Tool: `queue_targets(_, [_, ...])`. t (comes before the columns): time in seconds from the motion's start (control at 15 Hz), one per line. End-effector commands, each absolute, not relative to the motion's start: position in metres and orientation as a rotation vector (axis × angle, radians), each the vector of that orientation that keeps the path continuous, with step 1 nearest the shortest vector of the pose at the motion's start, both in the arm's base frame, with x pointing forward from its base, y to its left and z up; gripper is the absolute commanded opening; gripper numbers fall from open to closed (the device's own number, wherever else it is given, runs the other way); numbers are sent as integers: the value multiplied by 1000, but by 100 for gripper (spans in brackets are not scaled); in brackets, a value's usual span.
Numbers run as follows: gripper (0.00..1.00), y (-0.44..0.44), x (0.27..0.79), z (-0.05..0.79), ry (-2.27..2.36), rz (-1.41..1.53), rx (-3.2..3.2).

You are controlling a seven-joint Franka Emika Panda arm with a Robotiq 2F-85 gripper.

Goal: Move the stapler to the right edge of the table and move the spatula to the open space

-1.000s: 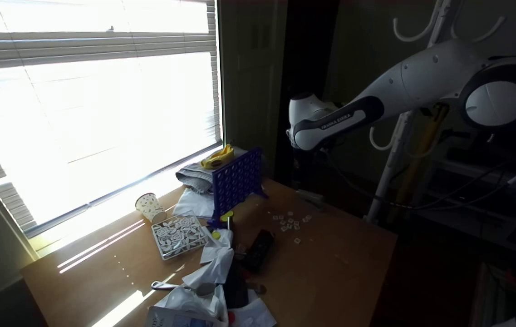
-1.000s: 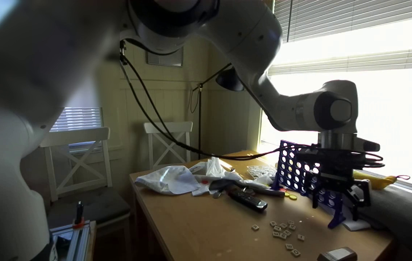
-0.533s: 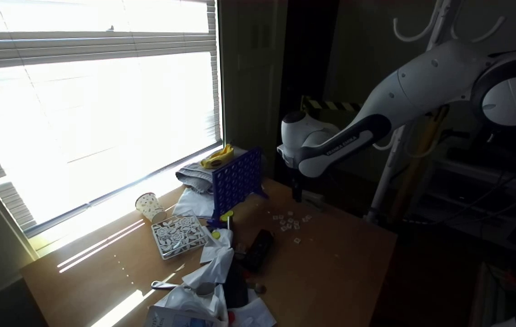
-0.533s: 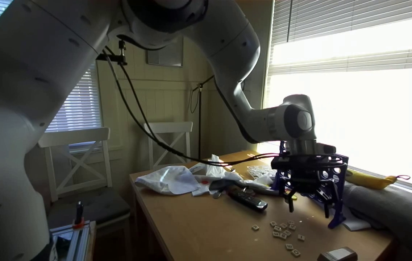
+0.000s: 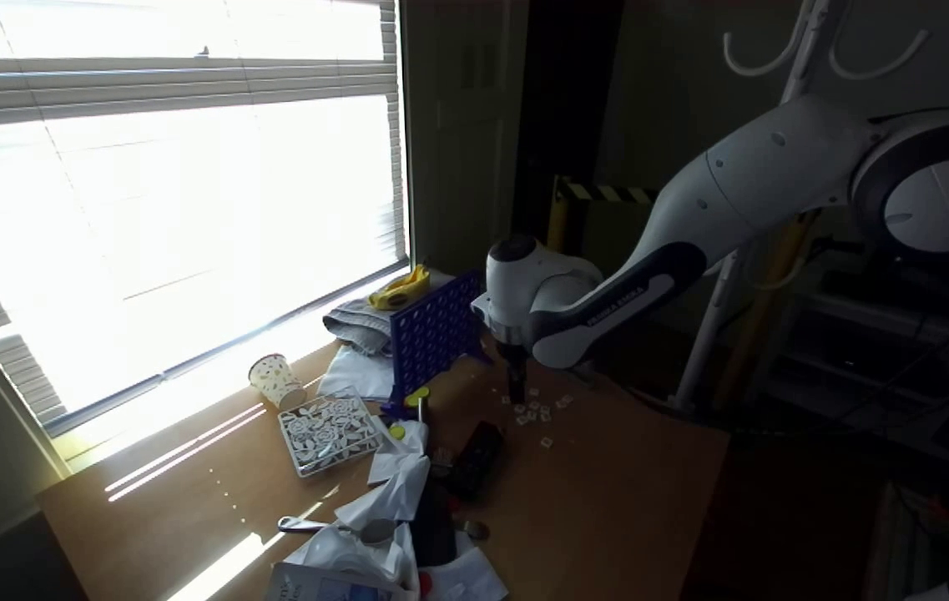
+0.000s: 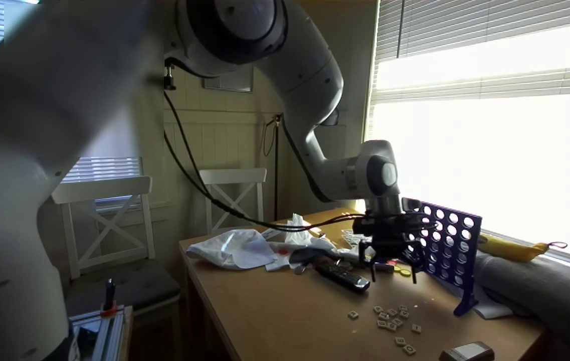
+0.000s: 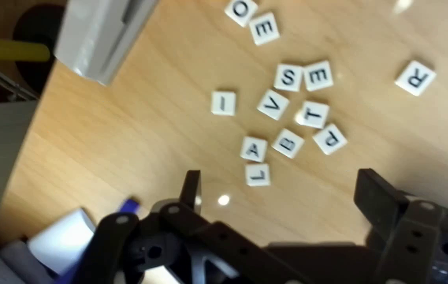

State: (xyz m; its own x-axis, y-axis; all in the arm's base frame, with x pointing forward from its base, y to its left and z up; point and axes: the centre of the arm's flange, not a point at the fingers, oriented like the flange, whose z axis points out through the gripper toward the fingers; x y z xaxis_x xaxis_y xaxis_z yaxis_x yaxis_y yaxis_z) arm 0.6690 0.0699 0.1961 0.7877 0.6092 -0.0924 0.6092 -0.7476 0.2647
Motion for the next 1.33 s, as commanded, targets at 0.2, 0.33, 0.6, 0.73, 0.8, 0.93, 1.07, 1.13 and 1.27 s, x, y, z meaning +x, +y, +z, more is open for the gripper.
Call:
queue_targets(0.2, [100,213,643,172,1401,116,2450])
queue_targets(0.33, [100,232,643,183,1489,194,2366])
queue_targets(0.6, [100,225,661,189,1472,318,2383])
queue_targets(0.73, [100,211,671,193,1451,332,2412])
queue_targets(0.8, [100,222,658,195,1457,299,2398])
queue_targets(0.93, [100,214,661,196,1443,299,2406])
queue_targets(1.07, [100,219,659,196,1452,300,2402])
queue_targets(1.13, [100,221,658,196,1456,301,2401])
queue_targets(1.27, [100,231,657,191,1507,291,2372])
